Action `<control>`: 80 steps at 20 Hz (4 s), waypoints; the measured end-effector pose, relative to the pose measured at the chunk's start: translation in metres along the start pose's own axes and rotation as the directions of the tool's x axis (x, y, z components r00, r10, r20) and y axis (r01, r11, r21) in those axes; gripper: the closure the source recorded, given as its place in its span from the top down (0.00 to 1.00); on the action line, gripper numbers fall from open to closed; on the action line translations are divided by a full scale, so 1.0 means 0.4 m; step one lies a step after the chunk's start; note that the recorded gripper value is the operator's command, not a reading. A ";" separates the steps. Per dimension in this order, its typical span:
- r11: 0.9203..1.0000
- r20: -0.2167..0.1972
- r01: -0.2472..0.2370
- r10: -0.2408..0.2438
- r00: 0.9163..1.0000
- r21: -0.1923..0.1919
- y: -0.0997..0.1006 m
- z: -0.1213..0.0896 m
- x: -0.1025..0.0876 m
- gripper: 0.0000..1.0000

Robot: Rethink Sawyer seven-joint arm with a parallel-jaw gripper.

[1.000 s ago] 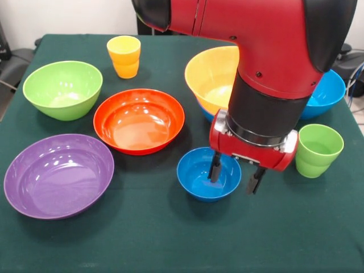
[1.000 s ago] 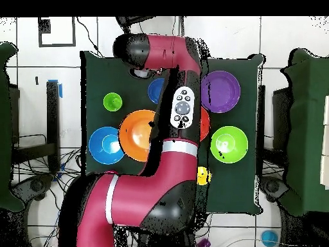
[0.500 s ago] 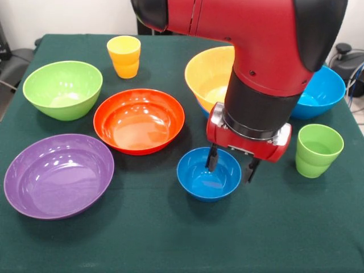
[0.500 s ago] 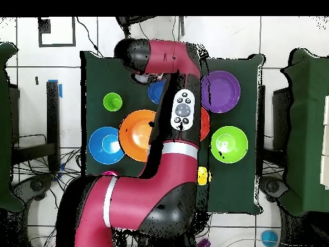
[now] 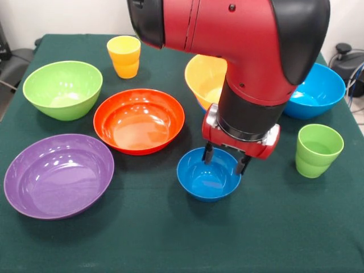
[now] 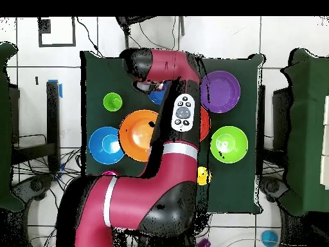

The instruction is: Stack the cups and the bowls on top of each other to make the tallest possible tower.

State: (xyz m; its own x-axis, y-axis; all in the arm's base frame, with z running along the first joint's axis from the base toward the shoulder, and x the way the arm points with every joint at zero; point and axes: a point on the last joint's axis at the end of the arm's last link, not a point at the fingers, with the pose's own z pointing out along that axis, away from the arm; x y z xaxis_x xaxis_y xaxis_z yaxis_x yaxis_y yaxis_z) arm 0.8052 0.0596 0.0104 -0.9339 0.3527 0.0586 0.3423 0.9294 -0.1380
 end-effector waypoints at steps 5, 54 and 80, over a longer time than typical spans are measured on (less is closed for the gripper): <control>1.000 -0.008 -0.001 0.001 1.000 0.003 -0.007 0.031 0.018 1.00; 0.999 0.047 0.030 -0.028 0.998 -0.045 0.090 0.167 -0.022 1.00; 0.999 0.037 0.039 -0.038 0.999 -0.037 0.104 0.126 0.003 0.00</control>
State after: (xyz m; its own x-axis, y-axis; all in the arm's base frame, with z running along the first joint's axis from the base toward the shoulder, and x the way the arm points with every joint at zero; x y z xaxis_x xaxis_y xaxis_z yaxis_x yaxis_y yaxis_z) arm 0.8130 0.0931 -0.0452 -0.9493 0.3130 0.0276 0.3090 0.9459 -0.0988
